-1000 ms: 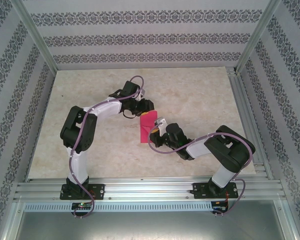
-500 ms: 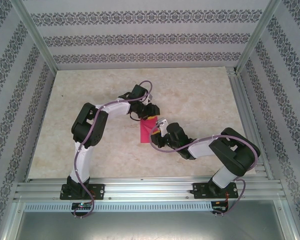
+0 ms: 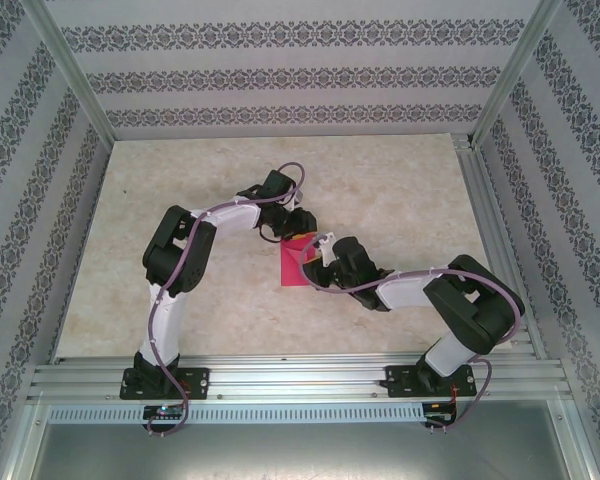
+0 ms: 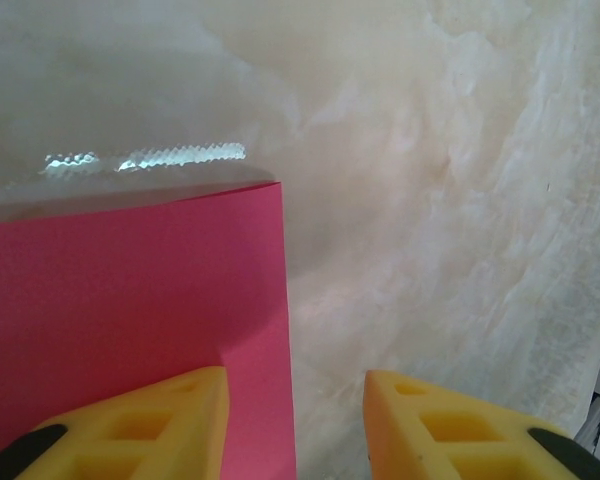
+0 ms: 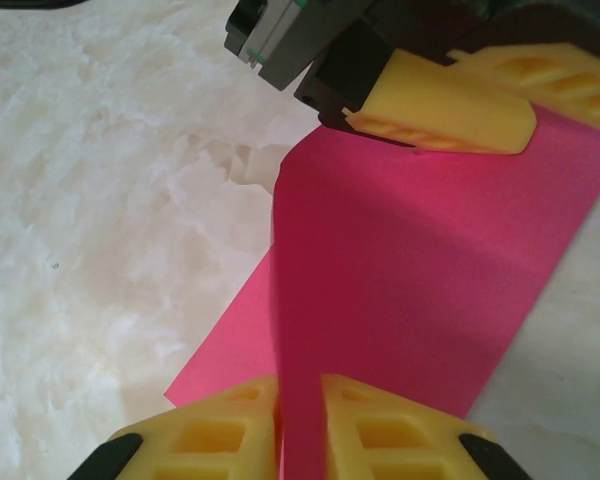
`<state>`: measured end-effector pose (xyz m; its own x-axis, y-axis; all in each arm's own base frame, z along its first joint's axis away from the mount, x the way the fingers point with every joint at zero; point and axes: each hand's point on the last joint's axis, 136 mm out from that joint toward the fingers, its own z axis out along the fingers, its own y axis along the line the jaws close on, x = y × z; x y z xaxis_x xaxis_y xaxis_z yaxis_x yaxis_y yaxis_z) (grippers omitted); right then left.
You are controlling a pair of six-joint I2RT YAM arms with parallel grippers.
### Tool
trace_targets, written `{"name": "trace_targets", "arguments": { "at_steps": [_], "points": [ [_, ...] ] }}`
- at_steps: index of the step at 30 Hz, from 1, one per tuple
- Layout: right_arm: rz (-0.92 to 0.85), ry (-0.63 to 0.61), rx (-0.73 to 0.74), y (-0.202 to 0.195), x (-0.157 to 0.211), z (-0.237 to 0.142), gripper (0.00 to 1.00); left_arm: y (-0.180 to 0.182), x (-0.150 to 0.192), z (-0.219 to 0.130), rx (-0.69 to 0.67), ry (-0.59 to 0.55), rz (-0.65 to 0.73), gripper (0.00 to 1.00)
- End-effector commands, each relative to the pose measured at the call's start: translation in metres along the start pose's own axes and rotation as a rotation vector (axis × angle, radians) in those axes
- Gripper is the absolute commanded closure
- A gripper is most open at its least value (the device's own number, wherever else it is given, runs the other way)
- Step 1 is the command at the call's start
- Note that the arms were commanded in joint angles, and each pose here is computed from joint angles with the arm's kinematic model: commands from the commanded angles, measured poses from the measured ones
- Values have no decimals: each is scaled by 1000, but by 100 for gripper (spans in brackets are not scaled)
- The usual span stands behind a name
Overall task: Fold a paper plane with a square sheet of paper (pick it up from the middle)
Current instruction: Fold the triangle a second time at the center of the table.
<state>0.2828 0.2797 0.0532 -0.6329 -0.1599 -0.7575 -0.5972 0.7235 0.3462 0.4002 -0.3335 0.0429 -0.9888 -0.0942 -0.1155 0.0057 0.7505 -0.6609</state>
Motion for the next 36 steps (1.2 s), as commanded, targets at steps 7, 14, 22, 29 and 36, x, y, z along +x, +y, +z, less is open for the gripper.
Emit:
{"name": "trace_targets", "arguments": {
  "at_steps": [7, 14, 22, 29, 36],
  "points": [
    [132, 31, -112, 2, -18, -2, 91, -13, -4, -4, -6, -22, 56, 58],
    [250, 109, -177, -6, -9, 9, 90, -30, -18, -31, -15, -97, 98, 53],
    [315, 122, -197, -13, -8, 10, 89, -36, -20, -50, -13, -147, 100, 51],
    [361, 135, -222, -21, -7, 14, 89, -31, -8, -66, -25, -175, 118, 54],
    [385, 155, -250, -22, -6, 21, 90, -15, 4, -66, -46, -171, 78, 58]
  ]
}}
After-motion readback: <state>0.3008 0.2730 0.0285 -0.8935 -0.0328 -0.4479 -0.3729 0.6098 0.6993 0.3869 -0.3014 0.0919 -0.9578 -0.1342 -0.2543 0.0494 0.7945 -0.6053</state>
